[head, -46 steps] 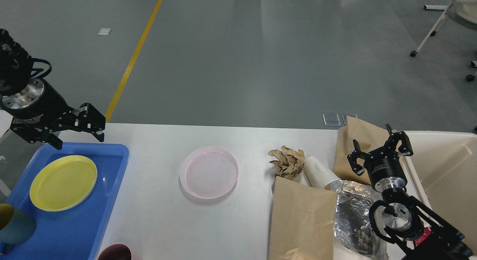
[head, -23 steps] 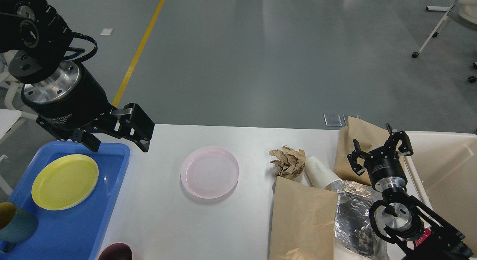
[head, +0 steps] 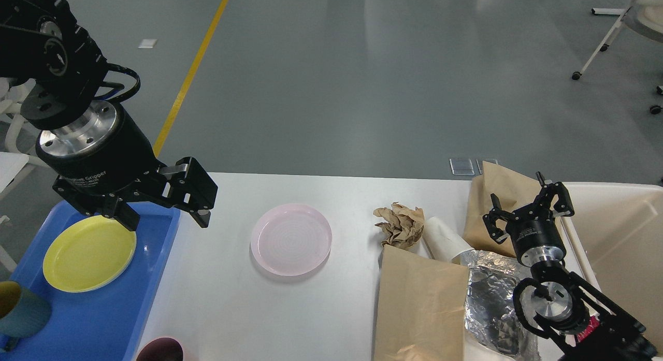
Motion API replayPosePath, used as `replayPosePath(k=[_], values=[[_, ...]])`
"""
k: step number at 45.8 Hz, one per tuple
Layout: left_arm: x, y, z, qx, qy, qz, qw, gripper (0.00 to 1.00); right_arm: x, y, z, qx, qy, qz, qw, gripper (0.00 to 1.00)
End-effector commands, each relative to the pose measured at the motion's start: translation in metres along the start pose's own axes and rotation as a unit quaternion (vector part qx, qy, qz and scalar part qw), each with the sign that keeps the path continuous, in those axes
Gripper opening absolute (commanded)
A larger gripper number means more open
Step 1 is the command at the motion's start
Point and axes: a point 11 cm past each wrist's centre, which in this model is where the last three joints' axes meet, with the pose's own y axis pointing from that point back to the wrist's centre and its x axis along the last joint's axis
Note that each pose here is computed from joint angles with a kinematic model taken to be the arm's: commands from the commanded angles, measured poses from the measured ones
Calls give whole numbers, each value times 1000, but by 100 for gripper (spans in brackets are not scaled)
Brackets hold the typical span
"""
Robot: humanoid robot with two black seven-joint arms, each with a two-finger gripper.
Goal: Tidy desktop
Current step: 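Raise the left gripper and lower it toward the pink mug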
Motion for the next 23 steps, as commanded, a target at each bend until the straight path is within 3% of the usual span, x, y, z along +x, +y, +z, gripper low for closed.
replayPosePath(k=[1, 14, 23], values=[[0, -11, -12, 6, 17, -16, 1000, 96, 0, 0, 0, 0, 0, 0, 1000, 100], [-18, -84, -75, 69, 66, -94, 991, 93, 0, 0, 0, 1, 0, 0, 1000, 100], [-28, -123, -105, 85, -2, -98, 992, 91, 0, 0, 0, 0, 0, 0, 1000, 100]])
